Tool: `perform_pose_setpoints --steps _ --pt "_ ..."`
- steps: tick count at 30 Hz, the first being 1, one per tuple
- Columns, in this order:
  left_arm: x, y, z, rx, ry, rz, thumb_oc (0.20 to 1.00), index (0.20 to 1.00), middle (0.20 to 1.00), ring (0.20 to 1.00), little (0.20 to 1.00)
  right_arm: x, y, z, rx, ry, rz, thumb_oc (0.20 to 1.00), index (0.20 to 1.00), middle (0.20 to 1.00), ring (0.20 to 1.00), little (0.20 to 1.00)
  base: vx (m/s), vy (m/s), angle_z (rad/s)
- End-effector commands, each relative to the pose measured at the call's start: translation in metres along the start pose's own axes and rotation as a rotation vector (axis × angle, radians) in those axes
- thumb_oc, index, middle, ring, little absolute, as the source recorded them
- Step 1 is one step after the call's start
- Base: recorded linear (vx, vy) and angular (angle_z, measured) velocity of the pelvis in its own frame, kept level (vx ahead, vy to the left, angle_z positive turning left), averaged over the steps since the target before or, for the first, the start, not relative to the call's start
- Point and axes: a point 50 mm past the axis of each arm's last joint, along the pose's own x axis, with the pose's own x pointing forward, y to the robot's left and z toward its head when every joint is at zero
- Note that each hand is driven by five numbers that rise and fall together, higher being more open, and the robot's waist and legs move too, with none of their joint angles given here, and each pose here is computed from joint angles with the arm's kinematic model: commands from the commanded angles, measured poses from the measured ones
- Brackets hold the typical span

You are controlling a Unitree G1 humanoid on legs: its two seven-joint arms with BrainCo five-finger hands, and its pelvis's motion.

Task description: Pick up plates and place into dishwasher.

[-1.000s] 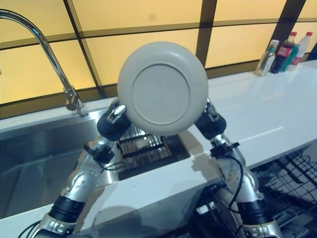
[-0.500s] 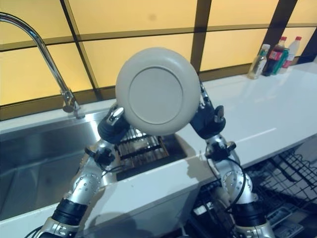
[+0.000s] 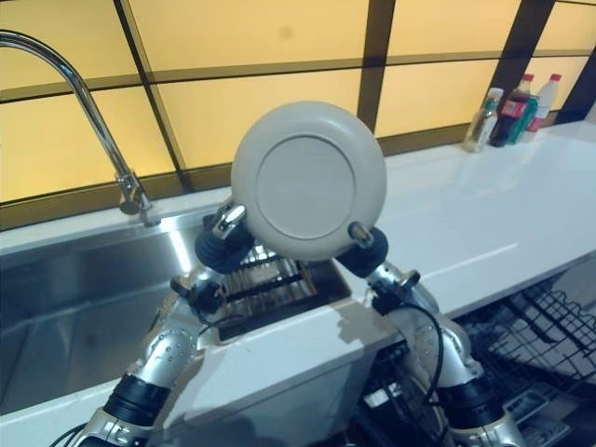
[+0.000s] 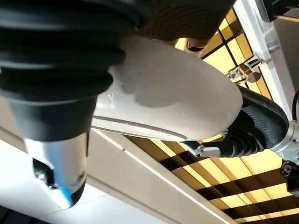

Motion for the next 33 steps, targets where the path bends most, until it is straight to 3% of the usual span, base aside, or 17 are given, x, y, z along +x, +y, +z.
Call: perform_pose_setpoints --steps 1,3,4,19,20,21,33 --pt "0.006 0.002 0.004 0.143 0.053 -0.017 0.2 0.2 0.2 0.2 0.2 0.027 0.027 0.036 -0.088 -0.145 0.159 0.887 0.887 0.887 0.887 0.887 0.0 0.0 0.0" --pt "0.004 0.006 0.003 0.154 0.067 0.0 0.2 0.2 0.2 0.2 0.2 0.027 0.028 0.041 -0.105 -0.162 0.16 0.319 0.319 0.319 0.319 0.319 0.0 0.0 0.0" --pt "0.003 0.007 0.002 0.153 0.07 0.005 0.2 0.2 0.2 0.2 0.2 0.027 0.028 0.043 -0.11 -0.169 0.16 0.2 0.2 0.2 0.2 0.2 0.0 0.0 0.0" --pt "-0.002 0.017 -0.012 0.165 0.167 0.084 0.2 0.2 0.2 0.2 0.2 0.011 0.018 0.047 -0.102 -0.211 0.109 0.2 0.2 0.2 0.2 0.2 0.0 0.0 -0.03" --pt "-0.002 0.017 -0.012 0.163 0.167 0.084 0.724 0.724 0.724 0.724 0.724 0.01 0.017 0.047 -0.099 -0.211 0.094 0.2 0.2 0.2 0.2 0.2 0.0 0.0 0.0" --pt "-0.001 0.015 -0.013 0.16 0.172 0.078 1.0 1.0 1.0 1.0 1.0 0.007 0.013 0.046 -0.099 -0.212 0.071 0.2 0.2 0.2 0.2 0.2 0.0 0.0 0.0" --pt "0.031 -0.012 0.012 0.143 0.074 -0.007 1.0 1.0 1.0 1.0 1.0 -0.052 -0.029 0.059 -0.167 -0.526 -0.383 0.2 0.2 0.2 0.2 0.2 -0.03 0.014 -0.03"
